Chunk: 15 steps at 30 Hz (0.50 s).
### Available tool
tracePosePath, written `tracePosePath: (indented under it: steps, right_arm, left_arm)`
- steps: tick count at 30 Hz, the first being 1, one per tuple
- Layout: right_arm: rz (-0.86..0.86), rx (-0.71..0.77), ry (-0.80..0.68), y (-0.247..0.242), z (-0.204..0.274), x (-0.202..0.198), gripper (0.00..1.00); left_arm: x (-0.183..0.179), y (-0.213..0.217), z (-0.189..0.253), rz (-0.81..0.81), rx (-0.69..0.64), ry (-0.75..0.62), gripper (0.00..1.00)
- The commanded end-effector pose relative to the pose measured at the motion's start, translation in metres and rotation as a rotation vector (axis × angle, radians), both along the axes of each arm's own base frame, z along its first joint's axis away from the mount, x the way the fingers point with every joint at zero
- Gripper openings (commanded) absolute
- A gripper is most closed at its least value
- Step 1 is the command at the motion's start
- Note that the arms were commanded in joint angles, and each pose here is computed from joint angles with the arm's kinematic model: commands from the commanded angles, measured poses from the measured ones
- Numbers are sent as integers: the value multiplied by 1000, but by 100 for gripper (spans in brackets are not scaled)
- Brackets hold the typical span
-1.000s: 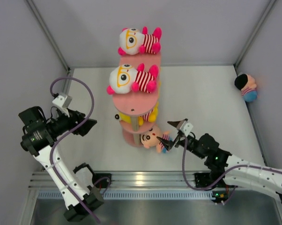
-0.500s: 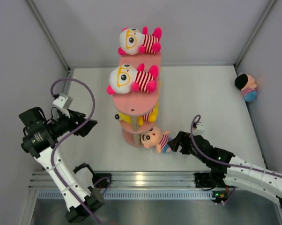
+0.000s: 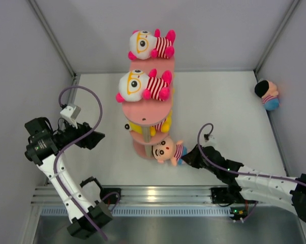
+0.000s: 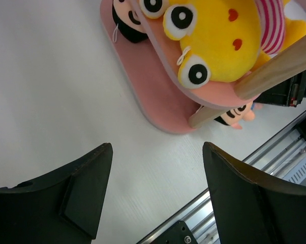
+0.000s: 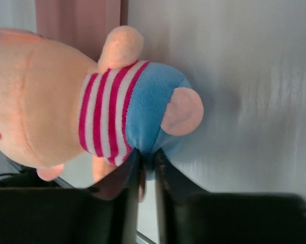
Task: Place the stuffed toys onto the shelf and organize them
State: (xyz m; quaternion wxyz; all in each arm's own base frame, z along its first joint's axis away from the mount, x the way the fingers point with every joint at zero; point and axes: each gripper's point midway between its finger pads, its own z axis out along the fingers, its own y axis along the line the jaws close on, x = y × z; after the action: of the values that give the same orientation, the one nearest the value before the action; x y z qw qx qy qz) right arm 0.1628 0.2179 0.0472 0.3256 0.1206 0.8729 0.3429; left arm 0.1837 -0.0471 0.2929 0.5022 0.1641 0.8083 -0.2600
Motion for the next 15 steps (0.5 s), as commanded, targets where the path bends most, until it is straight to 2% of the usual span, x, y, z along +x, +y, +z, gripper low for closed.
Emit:
tracePosePath:
  steps: [1,3,8,15]
  right_arm:
    - [-52,92,-121,6,36,30,9]
    - [-57,57,-171,1,47,42,0]
    - [-86,-12,-279,1,89,75,0]
    - [-59,-9,-311,32,113,103,0]
  left_arm:
    - [5,11,-19,-5,42,40,77]
    - [7,15,-24,-5,50,55,77]
    - [19,29,-33,1,60,113,78]
    - [37,65,-52,73,136,218,77]
